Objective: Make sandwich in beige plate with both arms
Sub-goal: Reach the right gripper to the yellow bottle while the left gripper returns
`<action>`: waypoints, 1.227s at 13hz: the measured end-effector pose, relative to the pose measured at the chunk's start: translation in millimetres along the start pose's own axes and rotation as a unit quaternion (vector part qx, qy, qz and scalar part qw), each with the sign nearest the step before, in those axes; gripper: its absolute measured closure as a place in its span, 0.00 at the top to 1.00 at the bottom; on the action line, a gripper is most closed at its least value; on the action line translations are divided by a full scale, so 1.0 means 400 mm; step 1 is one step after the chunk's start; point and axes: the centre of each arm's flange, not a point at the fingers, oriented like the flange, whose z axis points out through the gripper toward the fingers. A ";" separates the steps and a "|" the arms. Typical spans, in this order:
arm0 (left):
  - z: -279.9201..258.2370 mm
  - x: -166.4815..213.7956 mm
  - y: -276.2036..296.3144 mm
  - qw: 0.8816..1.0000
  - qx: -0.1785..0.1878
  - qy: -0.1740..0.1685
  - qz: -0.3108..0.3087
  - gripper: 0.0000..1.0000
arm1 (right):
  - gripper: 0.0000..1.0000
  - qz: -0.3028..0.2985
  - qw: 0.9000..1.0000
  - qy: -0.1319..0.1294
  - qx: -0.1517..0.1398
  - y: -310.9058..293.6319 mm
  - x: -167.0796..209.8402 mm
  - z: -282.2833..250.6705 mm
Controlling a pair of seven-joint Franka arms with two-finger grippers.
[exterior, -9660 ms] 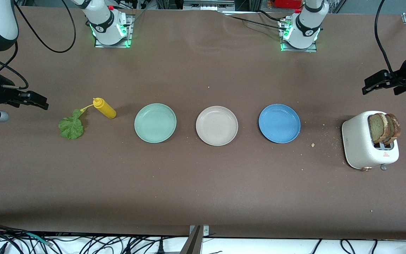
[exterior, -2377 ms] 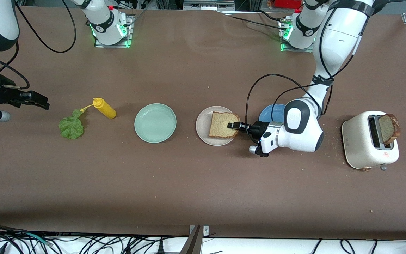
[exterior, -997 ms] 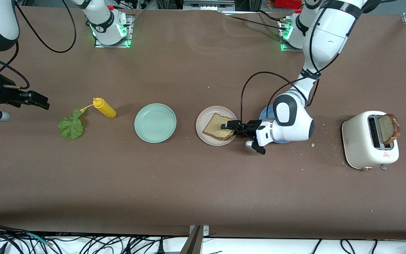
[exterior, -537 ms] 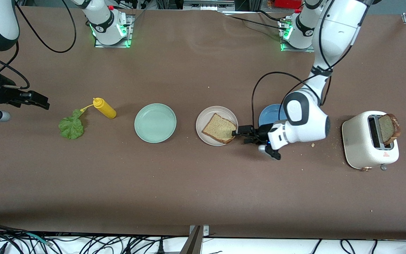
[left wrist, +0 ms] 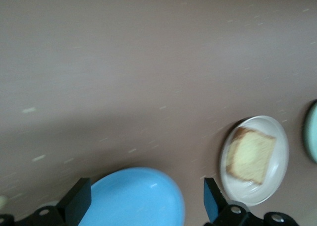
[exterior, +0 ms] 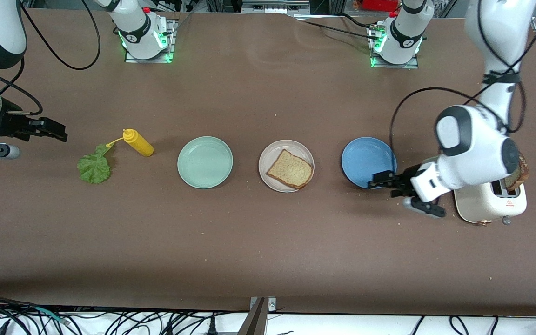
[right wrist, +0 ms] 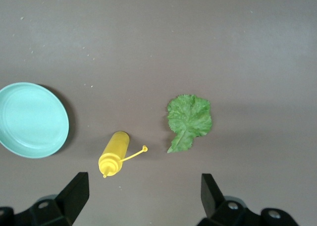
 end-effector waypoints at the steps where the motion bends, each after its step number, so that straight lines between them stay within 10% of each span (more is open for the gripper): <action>1: -0.051 -0.014 -0.051 1.000 0.022 -0.005 -0.001 1.00 | 1.00 -0.040 0.999 0.002 0.002 -0.001 -0.003 -0.005; 8: -0.295 -0.101 -0.158 0.992 0.098 -0.078 -0.013 1.00 | 1.00 -0.254 0.961 0.066 0.091 -0.008 -0.134 0.134; 16: -0.538 -0.123 -0.053 0.979 0.147 -0.134 -0.047 1.00 | 1.00 -0.432 0.864 0.154 0.208 0.194 -0.288 0.397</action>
